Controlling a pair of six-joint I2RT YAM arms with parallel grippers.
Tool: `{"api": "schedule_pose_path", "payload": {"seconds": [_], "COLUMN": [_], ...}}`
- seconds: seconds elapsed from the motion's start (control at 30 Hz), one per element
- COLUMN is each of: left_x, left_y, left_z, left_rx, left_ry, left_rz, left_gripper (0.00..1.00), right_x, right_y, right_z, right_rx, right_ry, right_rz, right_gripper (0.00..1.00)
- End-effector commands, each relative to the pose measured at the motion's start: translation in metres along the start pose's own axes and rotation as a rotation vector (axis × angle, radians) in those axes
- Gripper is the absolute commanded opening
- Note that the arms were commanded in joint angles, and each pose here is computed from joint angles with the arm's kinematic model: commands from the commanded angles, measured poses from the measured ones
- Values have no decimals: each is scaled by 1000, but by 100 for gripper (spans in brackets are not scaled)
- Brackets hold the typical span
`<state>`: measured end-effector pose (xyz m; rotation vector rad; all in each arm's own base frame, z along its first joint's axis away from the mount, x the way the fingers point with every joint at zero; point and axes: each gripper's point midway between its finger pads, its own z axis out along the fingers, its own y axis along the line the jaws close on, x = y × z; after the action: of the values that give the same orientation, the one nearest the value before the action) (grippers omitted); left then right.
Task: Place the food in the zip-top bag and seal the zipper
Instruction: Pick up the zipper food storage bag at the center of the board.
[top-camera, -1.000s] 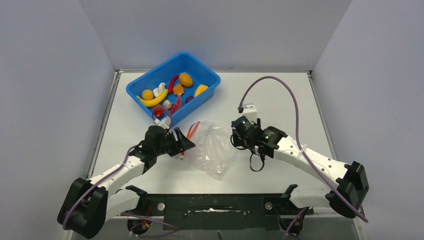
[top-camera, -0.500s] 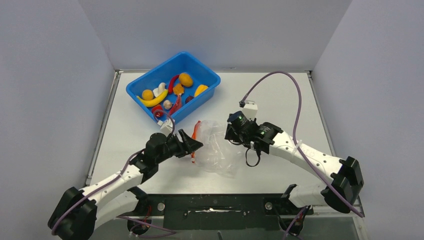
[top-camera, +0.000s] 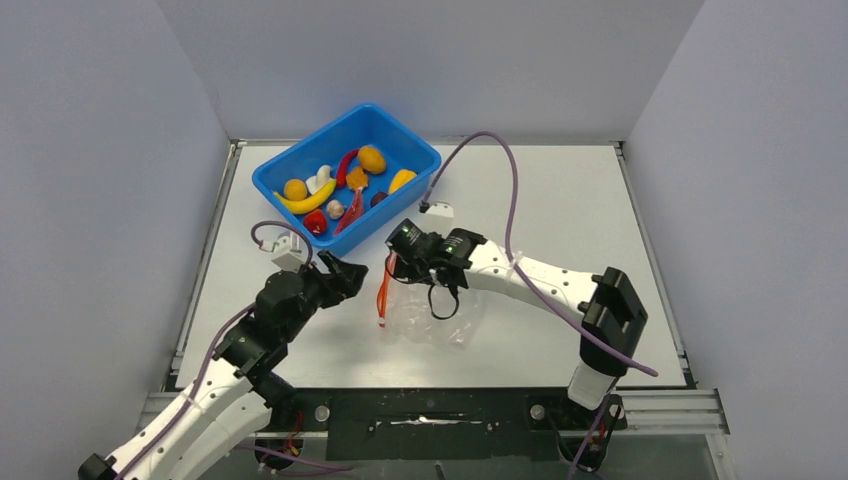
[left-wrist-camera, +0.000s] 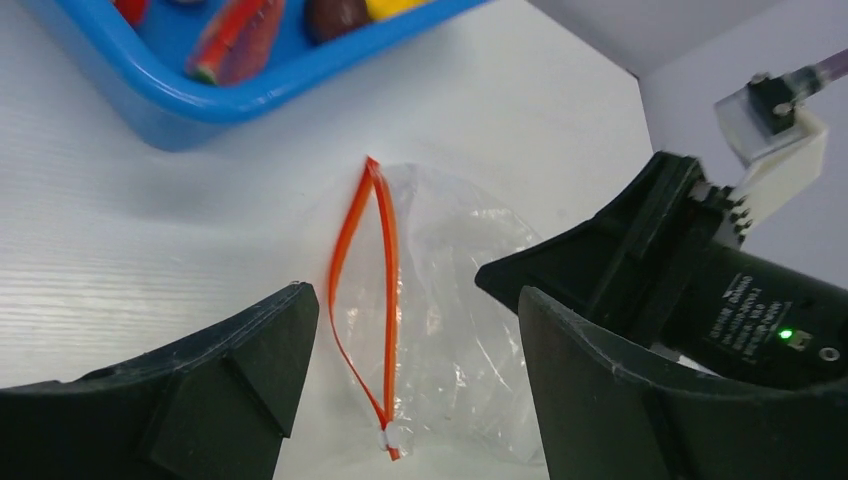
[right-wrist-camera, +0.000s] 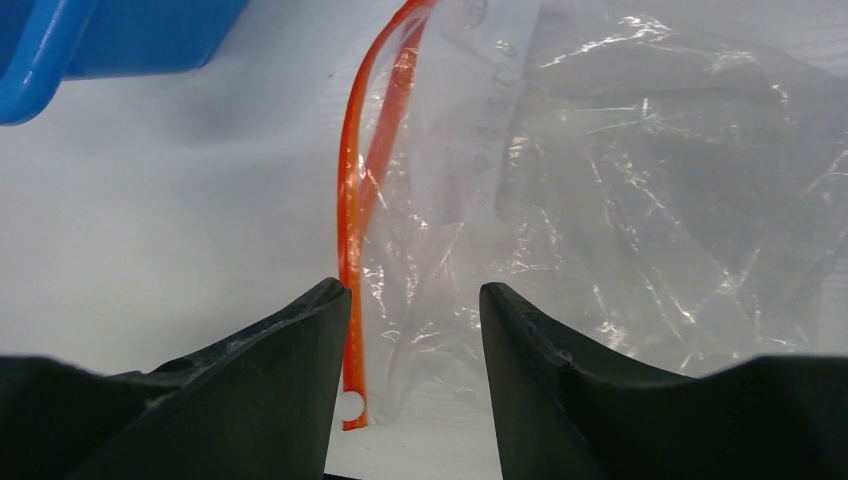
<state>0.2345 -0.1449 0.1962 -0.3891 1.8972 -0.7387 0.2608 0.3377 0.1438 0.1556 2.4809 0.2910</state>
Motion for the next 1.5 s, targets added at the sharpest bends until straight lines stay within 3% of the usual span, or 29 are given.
{"api": "schedule_pose_path", "payload": {"seconds": [0.0, 0.23, 0.4, 0.77, 0.9, 1.17, 1.37, 1.47], "left_x": [-66, -102, -110, -110, -109, -107, -96, -89], "left_y": [15, 33, 41, 42, 43, 41, 27, 24], "left_z": [-36, -79, -97, -100, -99, -97, -78, -68], "left_rx": [-139, -195, -192, -180, -179, -168, -145, -154], "left_ry": [-222, -394, -469, -479, -477, -468, -383, -329], "left_rz": [78, 109, 52, 43, 44, 37, 69, 77], "left_gripper": [73, 74, 74, 74, 71, 68, 64, 63], "right_x": [-9, 6, 9, 24, 17, -7, -15, -15], "right_y": [20, 40, 43, 32, 21, 6, -2, -6], "right_z": [-2, 18, 30, 46, 46, 28, 18, 16], "right_rx": [19, 51, 114, 221, 279, 330, 331, 319], "right_ry": [-11, 48, 65, 121, 96, 8, -30, -42], "right_rz": [31, -38, -82, -189, -239, -272, -262, -275], "right_gripper": [51, 52, 54, 55, 48, 21, 0, 0]}}
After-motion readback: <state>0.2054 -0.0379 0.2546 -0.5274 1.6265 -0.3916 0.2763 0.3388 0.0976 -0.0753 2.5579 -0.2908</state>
